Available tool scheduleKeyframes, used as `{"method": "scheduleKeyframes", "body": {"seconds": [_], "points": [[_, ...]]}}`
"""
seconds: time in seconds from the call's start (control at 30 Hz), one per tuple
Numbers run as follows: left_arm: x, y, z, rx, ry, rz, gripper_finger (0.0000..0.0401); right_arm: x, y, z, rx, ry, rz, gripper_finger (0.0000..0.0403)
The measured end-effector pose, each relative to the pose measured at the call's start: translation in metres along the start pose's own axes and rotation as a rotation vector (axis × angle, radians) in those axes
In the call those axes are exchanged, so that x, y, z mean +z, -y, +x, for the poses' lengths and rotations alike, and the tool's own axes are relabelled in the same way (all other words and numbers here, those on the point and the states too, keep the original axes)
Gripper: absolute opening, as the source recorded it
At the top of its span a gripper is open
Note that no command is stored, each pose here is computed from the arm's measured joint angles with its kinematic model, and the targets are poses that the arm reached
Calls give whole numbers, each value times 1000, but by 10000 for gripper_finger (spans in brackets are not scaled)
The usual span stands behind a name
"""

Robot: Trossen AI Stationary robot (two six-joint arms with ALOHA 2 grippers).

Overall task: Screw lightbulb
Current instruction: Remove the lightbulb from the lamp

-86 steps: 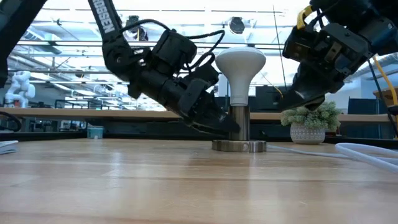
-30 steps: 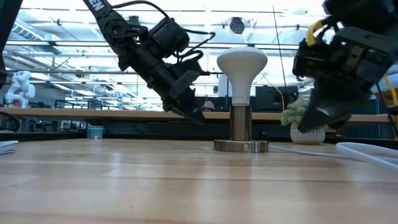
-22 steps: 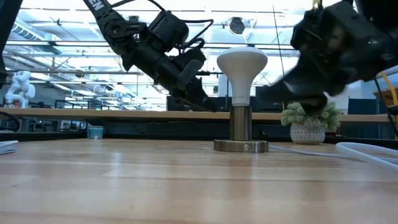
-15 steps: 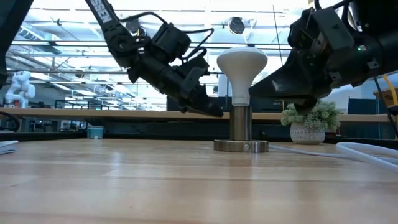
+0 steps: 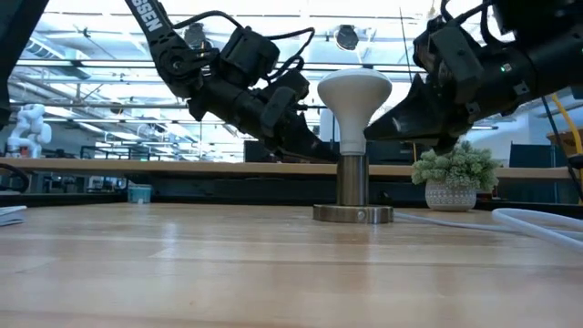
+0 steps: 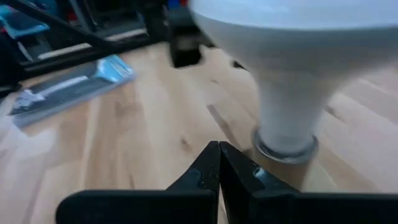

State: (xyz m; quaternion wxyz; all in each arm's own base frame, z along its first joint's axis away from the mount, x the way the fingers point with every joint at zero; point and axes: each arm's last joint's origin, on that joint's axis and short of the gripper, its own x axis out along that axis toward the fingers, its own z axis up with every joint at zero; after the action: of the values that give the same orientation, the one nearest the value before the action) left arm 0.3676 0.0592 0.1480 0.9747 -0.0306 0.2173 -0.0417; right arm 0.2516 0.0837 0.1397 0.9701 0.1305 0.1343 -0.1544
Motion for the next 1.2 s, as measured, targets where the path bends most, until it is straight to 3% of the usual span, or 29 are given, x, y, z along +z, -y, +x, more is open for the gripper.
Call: {"method": "scheduleKeyframes", "body": {"seconds": [0.43,0.67,1.0,1.2], "points": [[2,1,0,25,17,3,0,6,5,-7,-28,-49,9,0],[3,4,-10,21,-76,-65,0,5,12,-4,-73,-71,13,0],[6,36,-8,-79,-97,-63,0,6,32,2,-234,-75,10,0],[10,56,-5,-88,-58,8,0,16,40,10,-164,-72,-55,0]]}}
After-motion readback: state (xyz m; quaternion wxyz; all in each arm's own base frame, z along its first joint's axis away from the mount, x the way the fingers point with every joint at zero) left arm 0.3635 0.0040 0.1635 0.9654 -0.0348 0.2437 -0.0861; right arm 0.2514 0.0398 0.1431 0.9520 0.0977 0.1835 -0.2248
